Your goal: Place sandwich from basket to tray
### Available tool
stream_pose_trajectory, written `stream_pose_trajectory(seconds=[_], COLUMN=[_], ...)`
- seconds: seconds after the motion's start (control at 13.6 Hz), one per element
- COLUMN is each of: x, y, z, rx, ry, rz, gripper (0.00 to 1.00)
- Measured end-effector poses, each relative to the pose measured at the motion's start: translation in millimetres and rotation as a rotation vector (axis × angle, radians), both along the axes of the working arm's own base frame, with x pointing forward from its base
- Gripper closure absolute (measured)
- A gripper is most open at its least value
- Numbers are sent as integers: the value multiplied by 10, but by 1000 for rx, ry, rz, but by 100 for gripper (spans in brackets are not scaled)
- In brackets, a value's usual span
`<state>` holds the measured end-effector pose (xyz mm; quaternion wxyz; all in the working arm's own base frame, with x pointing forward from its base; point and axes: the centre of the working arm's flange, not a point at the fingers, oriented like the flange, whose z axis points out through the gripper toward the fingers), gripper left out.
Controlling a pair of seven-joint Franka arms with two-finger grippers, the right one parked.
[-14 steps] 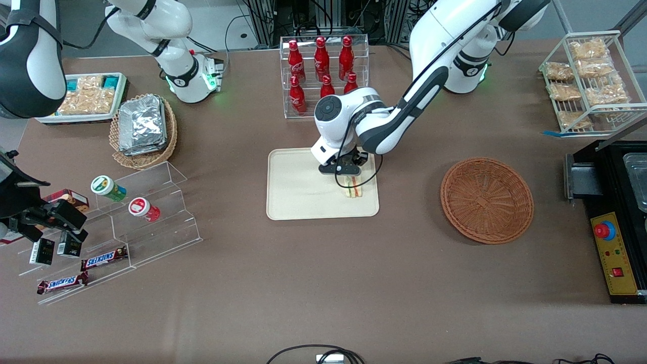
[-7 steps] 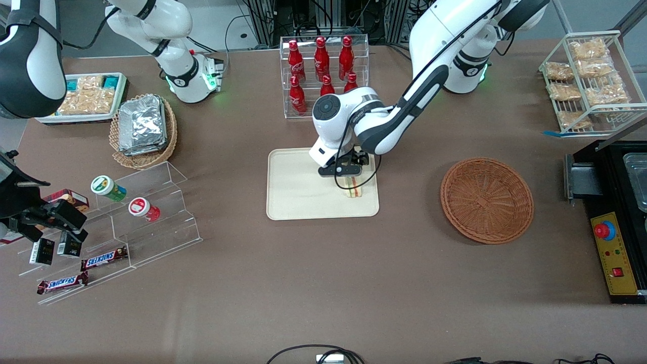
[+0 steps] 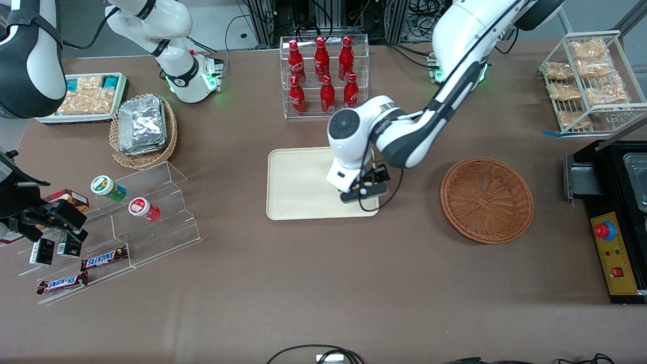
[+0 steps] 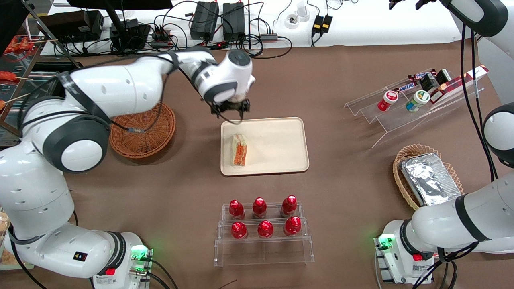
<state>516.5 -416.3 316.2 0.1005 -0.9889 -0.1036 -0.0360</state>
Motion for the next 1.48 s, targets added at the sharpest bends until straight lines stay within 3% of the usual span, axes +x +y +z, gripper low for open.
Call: stream_pose_trajectory(seconds=[0.22, 0.52, 0.89, 1.18, 1.33, 1.48], x=[415, 745, 972, 1065, 1018, 932], y=[602, 1277, 1898, 2519, 2875, 3258], z=[387, 819, 1218, 1538, 1805, 2111], rx=[14, 14, 47, -1, -19, -62], ry=[-41, -70, 7, 73, 101, 124], rz=[116, 239, 223, 141, 109, 64], gripper=[0, 0, 0, 0, 0, 0])
